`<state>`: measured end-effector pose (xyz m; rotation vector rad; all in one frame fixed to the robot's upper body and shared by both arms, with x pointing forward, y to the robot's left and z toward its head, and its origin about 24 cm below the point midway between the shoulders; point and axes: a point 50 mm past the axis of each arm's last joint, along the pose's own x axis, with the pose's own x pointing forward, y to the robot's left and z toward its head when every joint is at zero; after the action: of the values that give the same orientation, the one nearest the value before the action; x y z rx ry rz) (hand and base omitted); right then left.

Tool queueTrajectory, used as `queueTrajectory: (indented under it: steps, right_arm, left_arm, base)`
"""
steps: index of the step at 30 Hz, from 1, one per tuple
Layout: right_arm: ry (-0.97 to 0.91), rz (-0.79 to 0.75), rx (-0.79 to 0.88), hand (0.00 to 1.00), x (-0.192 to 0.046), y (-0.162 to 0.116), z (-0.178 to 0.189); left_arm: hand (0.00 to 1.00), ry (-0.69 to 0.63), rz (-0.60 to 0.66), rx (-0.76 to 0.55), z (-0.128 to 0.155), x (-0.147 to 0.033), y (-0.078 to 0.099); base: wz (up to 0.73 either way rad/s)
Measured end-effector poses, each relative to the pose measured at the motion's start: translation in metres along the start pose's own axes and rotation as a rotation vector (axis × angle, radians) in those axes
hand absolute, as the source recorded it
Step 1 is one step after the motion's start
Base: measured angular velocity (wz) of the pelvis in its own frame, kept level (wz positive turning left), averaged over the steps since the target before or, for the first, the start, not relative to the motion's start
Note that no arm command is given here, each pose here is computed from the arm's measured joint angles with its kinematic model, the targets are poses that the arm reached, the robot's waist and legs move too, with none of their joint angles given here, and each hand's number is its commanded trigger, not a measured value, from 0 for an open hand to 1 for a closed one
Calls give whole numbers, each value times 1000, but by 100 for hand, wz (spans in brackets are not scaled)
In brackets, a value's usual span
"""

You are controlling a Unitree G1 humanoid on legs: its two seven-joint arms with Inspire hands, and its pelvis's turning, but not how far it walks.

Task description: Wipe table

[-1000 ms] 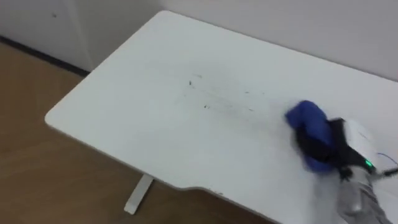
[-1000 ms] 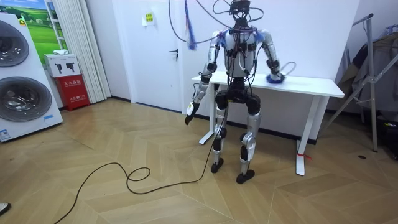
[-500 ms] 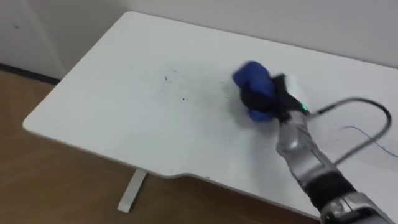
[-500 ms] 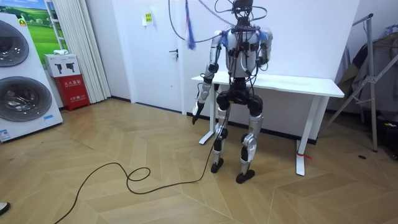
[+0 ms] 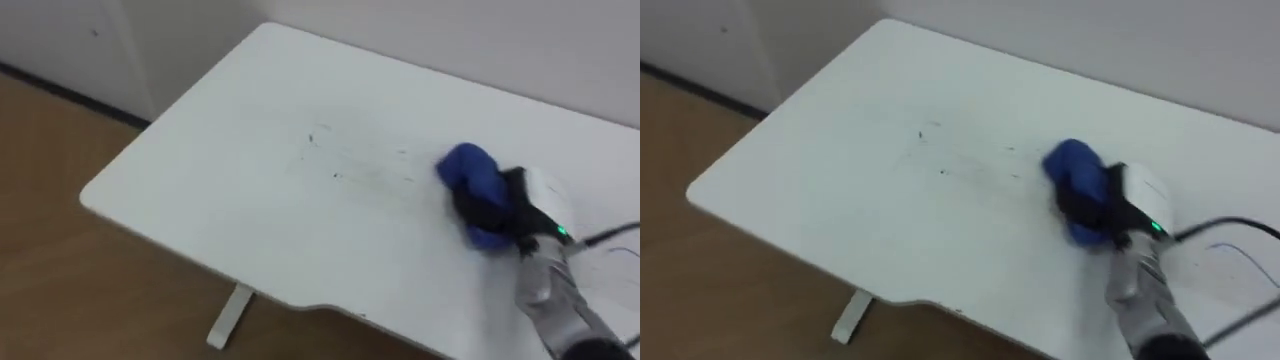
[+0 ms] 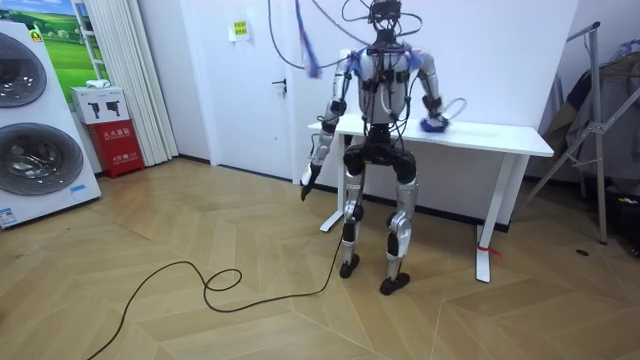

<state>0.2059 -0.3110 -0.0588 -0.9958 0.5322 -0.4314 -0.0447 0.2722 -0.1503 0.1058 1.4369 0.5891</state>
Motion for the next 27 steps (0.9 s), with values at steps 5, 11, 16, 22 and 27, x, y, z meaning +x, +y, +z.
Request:
queueTrajectory:
  steps: [5, 11, 16, 22, 27]
  right_arm:
    - [110, -40, 17, 100, -10, 3, -15]
    - [-348, 142, 76, 100, -18, 47, 173]
    - [-660, 102, 85, 100, -19, 17, 259]
    - [-287, 105, 1, 100, 9, 17, 109]
    - [77, -47, -32, 100, 9, -26, -5]
  left_arm:
    - [0, -134, 20, 6, 38, 1, -5]
    - [0, -186, 17, 76, 71, 6, -16]
    - [0, -259, 15, 54, 100, 4, -15]
    - [0, -134, 49, 32, 49, 6, 15]
    - [0, -6, 54, 19, 3, 2, 24]
  base:
    - [-65]
    - [-82]
    - [93]
    - [69]
    - [7]
